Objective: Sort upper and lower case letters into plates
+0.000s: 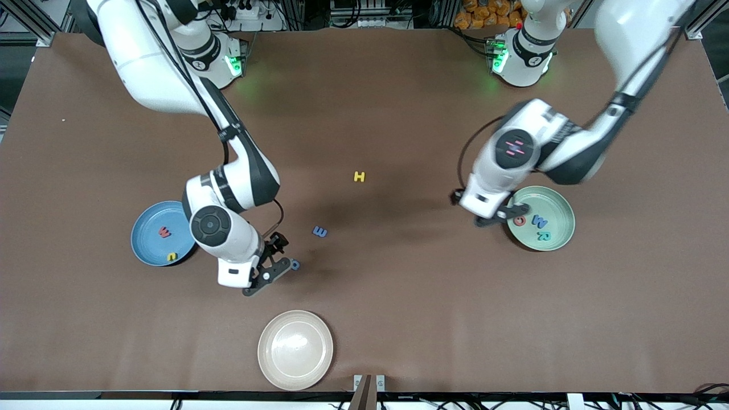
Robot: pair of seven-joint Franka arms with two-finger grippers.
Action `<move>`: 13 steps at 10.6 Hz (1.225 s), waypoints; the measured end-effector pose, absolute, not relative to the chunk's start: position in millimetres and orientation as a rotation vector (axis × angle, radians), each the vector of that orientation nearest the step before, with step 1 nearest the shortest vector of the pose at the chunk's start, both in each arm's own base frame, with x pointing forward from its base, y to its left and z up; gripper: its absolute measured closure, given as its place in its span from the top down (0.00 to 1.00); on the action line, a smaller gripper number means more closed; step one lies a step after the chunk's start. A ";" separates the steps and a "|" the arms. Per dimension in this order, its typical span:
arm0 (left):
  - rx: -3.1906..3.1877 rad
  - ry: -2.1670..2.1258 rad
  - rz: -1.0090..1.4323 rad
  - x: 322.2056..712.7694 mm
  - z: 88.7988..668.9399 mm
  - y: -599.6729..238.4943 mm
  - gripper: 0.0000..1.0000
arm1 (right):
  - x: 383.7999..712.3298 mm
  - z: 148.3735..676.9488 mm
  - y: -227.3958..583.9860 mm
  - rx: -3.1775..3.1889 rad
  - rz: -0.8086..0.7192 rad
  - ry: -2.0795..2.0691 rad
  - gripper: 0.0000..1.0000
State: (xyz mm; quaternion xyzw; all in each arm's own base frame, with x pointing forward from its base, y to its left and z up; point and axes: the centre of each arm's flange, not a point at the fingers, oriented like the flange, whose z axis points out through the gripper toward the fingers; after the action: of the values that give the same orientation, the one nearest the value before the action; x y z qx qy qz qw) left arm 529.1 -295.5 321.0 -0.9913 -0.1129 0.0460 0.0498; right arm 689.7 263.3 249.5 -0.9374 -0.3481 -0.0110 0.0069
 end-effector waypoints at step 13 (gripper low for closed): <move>-3.149 0.020 0.049 451.1 220.2 -521.3 1.00 | 682.4 167.2 297.7 -2.828 -0.155 -1.197 0.95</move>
State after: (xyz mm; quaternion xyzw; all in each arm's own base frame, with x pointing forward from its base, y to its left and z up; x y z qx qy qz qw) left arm 451.1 -521.3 220.2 -0.9999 0.0063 0.0155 -0.0040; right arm 682.4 297.7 167.2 -0.9192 -0.3890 -0.0504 0.0336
